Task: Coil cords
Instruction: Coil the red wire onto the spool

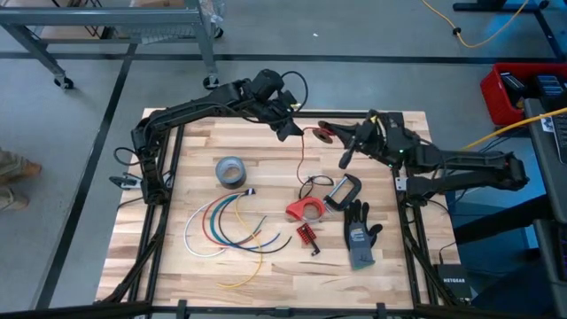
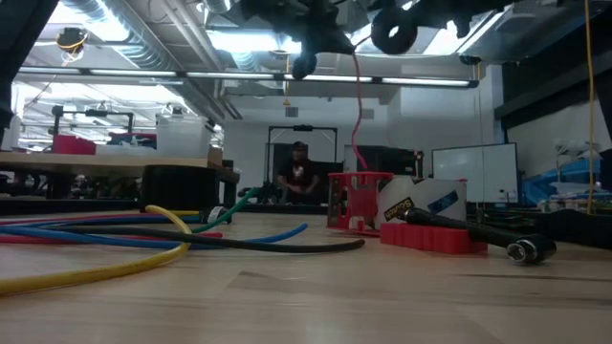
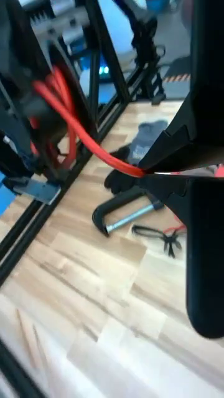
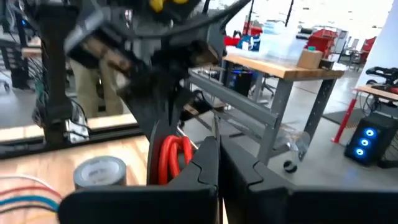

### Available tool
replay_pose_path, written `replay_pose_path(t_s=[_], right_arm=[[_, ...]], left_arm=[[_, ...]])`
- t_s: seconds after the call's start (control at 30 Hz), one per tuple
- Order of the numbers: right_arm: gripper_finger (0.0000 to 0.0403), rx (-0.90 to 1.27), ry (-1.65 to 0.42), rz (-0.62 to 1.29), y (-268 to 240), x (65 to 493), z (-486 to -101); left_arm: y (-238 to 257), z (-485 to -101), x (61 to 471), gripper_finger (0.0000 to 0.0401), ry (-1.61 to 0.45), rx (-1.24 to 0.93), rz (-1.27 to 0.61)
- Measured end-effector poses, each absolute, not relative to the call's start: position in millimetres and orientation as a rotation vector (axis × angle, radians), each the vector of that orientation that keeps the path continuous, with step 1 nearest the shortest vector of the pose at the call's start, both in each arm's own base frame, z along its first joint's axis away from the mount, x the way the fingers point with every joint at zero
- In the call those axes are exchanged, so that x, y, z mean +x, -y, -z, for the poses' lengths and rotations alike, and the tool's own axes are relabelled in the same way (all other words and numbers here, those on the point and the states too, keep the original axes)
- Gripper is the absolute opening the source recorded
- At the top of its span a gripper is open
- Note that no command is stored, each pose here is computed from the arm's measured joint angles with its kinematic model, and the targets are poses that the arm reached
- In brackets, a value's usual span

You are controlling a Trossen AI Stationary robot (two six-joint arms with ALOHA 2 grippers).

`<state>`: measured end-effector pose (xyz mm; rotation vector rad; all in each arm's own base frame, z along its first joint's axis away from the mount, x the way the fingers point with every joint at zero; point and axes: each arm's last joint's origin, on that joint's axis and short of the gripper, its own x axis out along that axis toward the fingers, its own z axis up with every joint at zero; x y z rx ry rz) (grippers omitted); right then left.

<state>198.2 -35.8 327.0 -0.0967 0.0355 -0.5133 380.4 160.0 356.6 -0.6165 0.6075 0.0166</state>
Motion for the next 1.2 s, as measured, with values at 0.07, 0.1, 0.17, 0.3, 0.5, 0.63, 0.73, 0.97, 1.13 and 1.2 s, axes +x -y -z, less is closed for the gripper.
replay_pose_path(t_s=[0.07, 0.1, 0.17, 0.3, 0.5, 0.63, 0.73, 0.97, 1.13, 1.2], right_arm=[[0.0003, -0.093, -0.009, 0.515, 35, 195, -331], [0.0003, -0.091, 0.007, 0.516, 35, 193, -333], [0.0003, -0.086, 0.041, 0.518, 35, 191, -337], [0.0003, -0.078, 0.107, 0.521, 35, 191, -342], [0.0003, -0.071, 0.165, 0.521, 35, 191, -347], [0.0003, -0.068, 0.185, 0.521, 35, 190, -349], [0.0003, -0.064, 0.207, 0.523, 35, 190, -351], [0.0003, -0.065, 0.243, 0.508, 34, 189, -356], [0.0003, -0.081, 0.243, 0.537, 35, 188, -356], [0.0003, -0.093, 0.244, 0.55, 35, 187, -357]], left_arm=[[-160, -355, 380, 0.0, -0.619, -0.588, -0.044], [-159, -355, 380, 0.0, -0.628, -0.567, -0.058], [-155, -354, 382, 0.0, -0.636, -0.527, -0.084], [-146, -354, 386, 0.0, -0.643, -0.454, -0.108], [-130, -355, 393, 0.0, -0.635, -0.331, -0.094], [-119, -356, 397, 0.001, -0.629, -0.208, -0.056], [-112, -355, 400, 0.0026, -0.647, -0.085, -0.016], [-102, -344, 411, 0.01, -0.68, 0.026, -0.082], [-101, -331, 412, 0.0133, -0.758, -0.064, -0.165], [-102, -328, 408, 0.0132, -0.811, -0.077, -0.276]])
